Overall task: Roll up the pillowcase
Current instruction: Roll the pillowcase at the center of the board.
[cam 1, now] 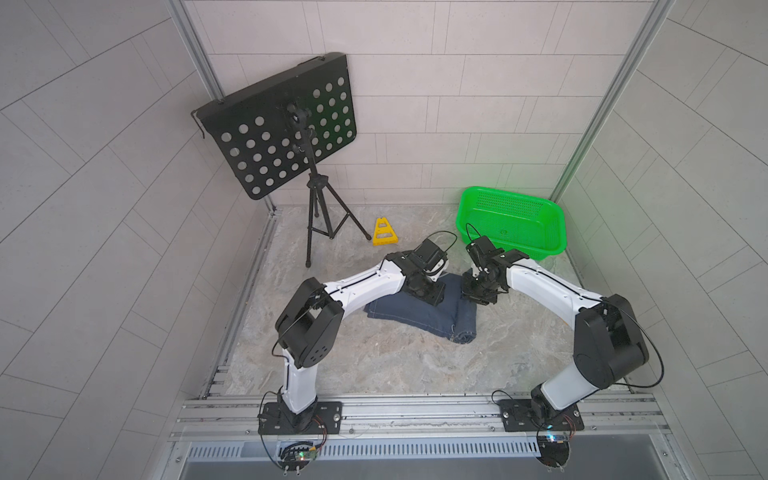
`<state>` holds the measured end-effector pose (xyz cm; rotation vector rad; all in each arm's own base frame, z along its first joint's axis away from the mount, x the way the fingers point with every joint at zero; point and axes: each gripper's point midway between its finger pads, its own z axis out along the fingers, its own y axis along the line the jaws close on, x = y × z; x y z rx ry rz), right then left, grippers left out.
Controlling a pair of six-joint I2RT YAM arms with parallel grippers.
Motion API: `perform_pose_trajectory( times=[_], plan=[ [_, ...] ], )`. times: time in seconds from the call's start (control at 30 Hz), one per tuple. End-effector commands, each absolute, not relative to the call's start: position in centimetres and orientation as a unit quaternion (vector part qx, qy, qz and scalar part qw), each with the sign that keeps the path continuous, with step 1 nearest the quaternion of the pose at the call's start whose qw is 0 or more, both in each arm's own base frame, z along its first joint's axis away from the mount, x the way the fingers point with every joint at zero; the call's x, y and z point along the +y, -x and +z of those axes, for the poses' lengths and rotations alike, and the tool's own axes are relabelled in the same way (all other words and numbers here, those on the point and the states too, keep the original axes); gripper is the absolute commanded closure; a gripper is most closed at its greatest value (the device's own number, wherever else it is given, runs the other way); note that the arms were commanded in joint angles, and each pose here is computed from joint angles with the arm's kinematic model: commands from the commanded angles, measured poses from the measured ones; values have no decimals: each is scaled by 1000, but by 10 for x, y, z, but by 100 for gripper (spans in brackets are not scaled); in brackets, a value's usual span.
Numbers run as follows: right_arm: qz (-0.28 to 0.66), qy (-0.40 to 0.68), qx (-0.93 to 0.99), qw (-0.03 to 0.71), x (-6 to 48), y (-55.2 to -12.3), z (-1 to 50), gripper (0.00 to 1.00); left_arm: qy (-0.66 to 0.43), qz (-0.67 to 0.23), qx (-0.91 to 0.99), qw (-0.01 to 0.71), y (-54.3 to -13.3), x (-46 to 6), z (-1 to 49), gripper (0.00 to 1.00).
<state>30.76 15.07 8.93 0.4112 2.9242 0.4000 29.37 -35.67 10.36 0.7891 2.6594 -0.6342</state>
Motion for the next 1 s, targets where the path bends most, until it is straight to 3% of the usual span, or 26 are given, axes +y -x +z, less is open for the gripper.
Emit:
perform_pose_trajectory(
  times=[0.0,0.43,0.67,0.97],
  plan=[
    [158,-141,974,82,170,-319,91,66,-264,-212,930,143,-289,-341,106,56],
    [249,-131,957,78,217,-349,87,66,-242,-266,923,136,-273,-347,121,57],
    [280,-158,940,116,184,-355,118,65,-262,-281,914,132,-260,-369,119,57],
    [312,-157,927,141,178,-392,103,73,-310,-258,907,124,-246,-391,92,58]
  ],
)
